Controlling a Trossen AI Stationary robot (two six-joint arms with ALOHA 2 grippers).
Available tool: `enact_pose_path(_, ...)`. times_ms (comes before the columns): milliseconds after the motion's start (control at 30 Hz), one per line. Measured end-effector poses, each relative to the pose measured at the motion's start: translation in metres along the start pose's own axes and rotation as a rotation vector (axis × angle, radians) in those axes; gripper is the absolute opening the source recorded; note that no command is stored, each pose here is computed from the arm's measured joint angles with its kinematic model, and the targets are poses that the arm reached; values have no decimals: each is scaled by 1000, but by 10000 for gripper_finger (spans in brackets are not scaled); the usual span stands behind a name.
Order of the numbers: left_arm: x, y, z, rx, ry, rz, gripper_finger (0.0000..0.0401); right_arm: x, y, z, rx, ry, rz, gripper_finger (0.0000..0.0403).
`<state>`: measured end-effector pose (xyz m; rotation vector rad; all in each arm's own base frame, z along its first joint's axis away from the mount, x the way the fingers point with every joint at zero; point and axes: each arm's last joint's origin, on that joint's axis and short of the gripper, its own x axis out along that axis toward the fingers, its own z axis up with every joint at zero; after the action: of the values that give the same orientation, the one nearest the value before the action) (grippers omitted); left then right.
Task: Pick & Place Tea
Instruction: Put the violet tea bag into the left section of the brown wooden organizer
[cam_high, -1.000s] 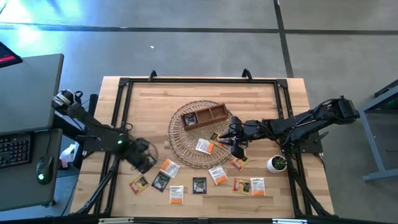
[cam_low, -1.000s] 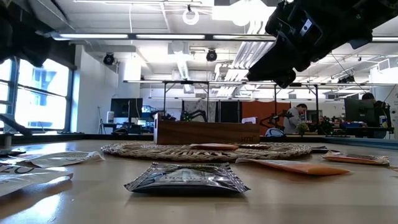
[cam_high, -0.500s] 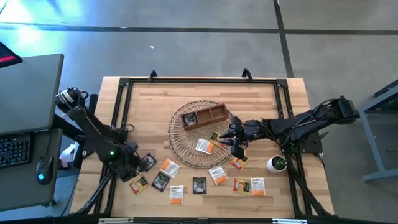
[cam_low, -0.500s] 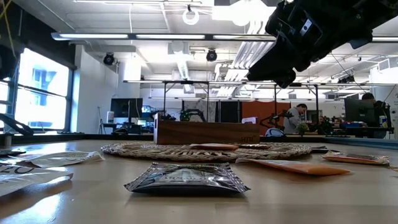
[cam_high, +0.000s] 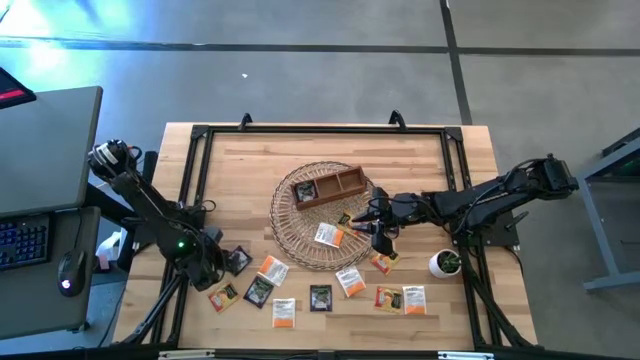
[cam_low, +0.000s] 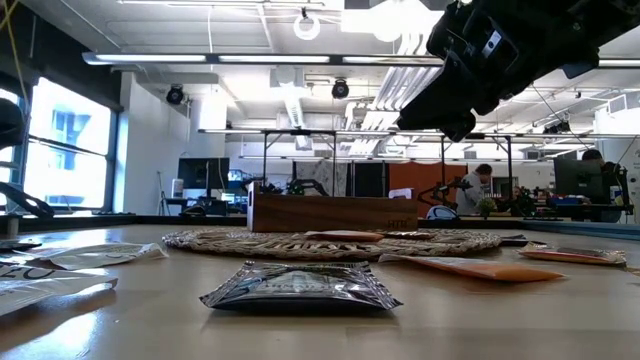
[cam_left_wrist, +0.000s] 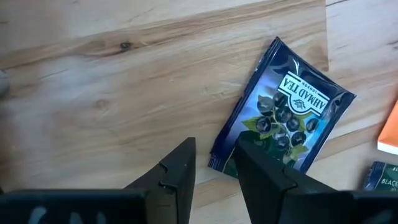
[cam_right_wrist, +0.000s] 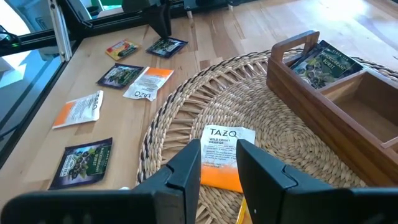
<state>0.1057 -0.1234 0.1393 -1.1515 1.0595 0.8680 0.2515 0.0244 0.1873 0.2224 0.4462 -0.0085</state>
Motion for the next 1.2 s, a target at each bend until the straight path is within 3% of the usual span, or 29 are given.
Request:
enact_pose_path(200,0,-1,-1,-15,13,-6,104,0,0,0,0,0,0,99)
enact_pose_path(433,2,0,-2,-3,34,25,10,0,0,0,0,0,0,99)
enact_pose_path(667,0,-4,-3,16,9,-16,4,0,0,0,0,-2,0,99)
enact_pose_path(800,-12,-18,-6,64,-62,-146,2,0,0,3,1,-32,-2,99)
enact_pose_path(967,-19,-28,-3,112,-176,-227,1,-1,5,11,4,-122,39,99)
enact_pose_path(1200,-15,-39,14,187,-230,-191,0,-2,19,19,-4,-234,121,99)
